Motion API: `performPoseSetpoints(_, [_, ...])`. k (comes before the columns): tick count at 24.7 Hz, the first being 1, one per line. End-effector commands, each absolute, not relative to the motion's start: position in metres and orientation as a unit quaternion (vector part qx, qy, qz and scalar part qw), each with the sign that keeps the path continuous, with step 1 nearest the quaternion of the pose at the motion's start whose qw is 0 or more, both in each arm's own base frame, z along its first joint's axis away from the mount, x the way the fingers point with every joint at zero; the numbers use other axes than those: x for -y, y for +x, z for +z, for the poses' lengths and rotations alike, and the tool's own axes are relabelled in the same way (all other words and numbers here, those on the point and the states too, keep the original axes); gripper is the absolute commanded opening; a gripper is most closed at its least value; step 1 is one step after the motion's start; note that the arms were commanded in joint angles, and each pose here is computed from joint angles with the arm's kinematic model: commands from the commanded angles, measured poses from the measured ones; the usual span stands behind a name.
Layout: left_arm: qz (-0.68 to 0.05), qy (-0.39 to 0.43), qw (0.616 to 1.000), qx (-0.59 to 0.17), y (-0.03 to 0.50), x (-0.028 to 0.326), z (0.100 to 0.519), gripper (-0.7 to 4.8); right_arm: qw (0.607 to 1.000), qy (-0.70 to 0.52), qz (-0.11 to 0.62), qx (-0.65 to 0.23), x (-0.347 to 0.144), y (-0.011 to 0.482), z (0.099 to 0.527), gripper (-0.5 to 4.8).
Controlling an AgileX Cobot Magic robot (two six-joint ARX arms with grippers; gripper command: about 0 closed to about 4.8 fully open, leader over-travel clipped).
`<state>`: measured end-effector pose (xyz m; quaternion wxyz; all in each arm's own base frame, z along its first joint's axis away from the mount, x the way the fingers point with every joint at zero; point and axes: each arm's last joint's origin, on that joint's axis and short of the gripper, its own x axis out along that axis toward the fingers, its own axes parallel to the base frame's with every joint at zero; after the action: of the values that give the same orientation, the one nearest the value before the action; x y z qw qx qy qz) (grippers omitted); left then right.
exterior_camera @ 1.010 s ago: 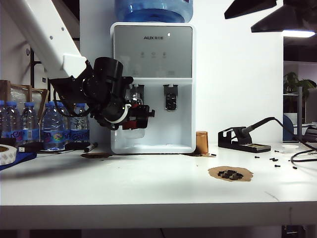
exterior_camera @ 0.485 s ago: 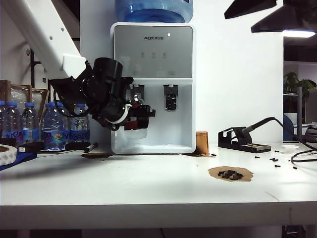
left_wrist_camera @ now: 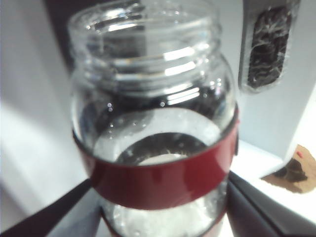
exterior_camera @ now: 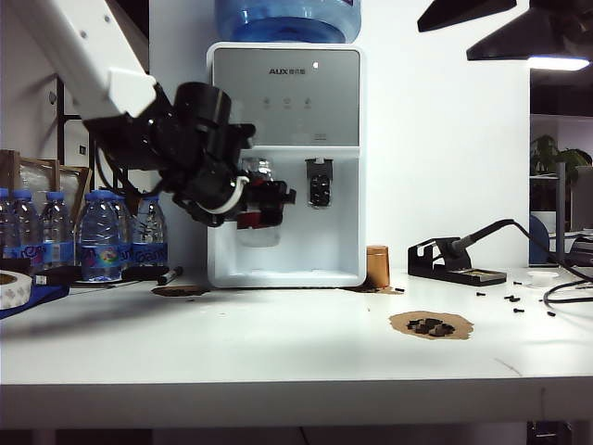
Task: Pick up the water bottle with two loops of red belts, then reach the front water dispenser and gently press the gray-black baffle horizontally to get a little water.
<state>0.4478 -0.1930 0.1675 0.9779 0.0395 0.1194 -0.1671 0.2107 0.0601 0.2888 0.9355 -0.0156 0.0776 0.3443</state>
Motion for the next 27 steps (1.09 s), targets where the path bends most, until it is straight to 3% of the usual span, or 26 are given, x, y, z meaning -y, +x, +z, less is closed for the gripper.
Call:
performPoseSetpoints(1, [-0.169, 0.038, 0.98, -0.095, 0.434, 0.189, 0.179, -0.02, 0.929, -0.014, 0.364, -0.068, -0.061, 0.21, 0.292, 4.79])
performPoseSetpoints(9, [-0.239, 0.031, 0.967, -0.083, 0.389, 0.193, 0.182, -0.02, 0.899, -0.007, 0.433, -0.065, -0.064, 0.207, 0.292, 4.79])
performPoseSetpoints(15, [-0.309, 0.037, 0.944, -0.106, 0.362, 0.218, 0.167, -0.02, 0.883, -0.004, 0.465, -0.063, -0.065, 0.205, 0.292, 4.79])
performPoseSetpoints(19, [-0.369, 0.039, 0.923, -0.098, 0.342, 0.23, 0.152, -0.02, 0.884, 0.001, 0.463, -0.072, -0.065, 0.204, 0.291, 4.79])
performPoseSetpoints(27, [-0.381, 0.065, 0.915, -0.116, 0.34, 0.237, 0.112, -0.02, 0.898, -0.024, 0.432, -0.078, -0.061, 0.193, 0.294, 4.79])
